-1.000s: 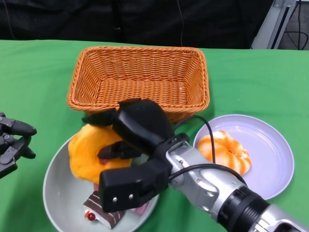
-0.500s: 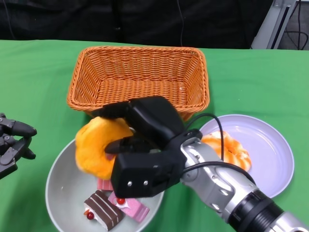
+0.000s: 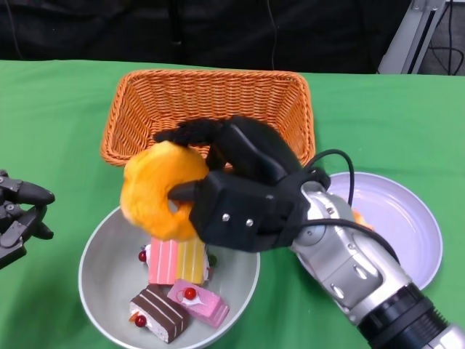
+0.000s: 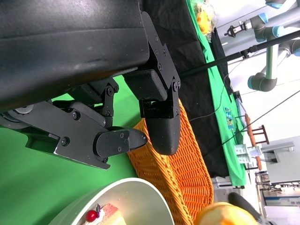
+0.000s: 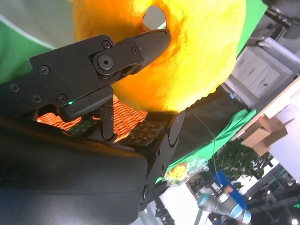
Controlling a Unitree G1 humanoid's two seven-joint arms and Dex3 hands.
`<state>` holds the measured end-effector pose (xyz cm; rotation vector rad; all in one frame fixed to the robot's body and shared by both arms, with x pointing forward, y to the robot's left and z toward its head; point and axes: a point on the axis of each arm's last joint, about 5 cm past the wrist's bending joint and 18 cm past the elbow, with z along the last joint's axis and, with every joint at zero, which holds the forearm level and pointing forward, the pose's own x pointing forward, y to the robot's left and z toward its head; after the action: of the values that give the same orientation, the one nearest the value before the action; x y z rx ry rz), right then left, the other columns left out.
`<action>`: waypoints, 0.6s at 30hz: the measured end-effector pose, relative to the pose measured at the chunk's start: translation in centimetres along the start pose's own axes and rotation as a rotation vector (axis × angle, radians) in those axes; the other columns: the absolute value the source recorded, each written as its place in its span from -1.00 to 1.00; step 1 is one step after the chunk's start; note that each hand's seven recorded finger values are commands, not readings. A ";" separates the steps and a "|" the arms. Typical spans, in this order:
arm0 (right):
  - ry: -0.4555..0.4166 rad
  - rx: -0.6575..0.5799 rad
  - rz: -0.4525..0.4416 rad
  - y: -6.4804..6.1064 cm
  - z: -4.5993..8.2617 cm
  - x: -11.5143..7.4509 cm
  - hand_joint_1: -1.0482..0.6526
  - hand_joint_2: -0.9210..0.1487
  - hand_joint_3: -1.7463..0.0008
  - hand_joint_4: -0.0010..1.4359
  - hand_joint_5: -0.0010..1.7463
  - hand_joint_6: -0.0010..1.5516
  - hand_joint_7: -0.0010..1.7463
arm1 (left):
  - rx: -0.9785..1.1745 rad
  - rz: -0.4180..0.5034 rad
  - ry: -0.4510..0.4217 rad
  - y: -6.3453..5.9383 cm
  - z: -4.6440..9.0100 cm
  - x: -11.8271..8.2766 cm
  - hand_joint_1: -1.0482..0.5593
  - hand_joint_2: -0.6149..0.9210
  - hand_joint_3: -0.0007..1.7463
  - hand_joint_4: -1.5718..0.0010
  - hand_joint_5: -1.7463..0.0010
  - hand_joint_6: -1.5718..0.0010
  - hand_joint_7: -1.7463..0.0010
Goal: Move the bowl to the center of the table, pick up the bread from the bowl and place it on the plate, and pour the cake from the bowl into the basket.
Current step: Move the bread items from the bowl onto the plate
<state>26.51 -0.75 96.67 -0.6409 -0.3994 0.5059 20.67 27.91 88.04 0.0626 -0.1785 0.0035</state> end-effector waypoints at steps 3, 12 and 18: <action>0.024 0.042 0.005 -0.3 -0.2 -0.1 -0.07 -0.98 1.00 0.13 0.53 0.54 -0.96 | 0.001 -0.001 -0.001 0.0 0.0 0.1 0.21 0.77 -0.32 -0.09 -0.44 -0.18 0.04; 0.070 0.131 0.011 -1.2 -0.8 -0.5 -0.08 -0.99 0.99 0.07 0.55 0.53 -0.96 | 0.004 -0.002 0.000 0.0 0.0 0.1 0.22 0.76 -0.31 -0.07 -0.45 -0.18 0.03; 0.085 0.149 0.001 -2.4 -0.9 -1.1 -0.09 -1.00 0.97 0.09 0.63 0.53 -0.95 | 0.004 -0.002 -0.001 0.0 0.0 0.1 0.22 0.77 -0.31 -0.07 -0.46 -0.17 0.02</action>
<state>26.83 -3.41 97.37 -0.5170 -0.2787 0.5028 20.74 27.92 88.09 0.0671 -0.1799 0.0021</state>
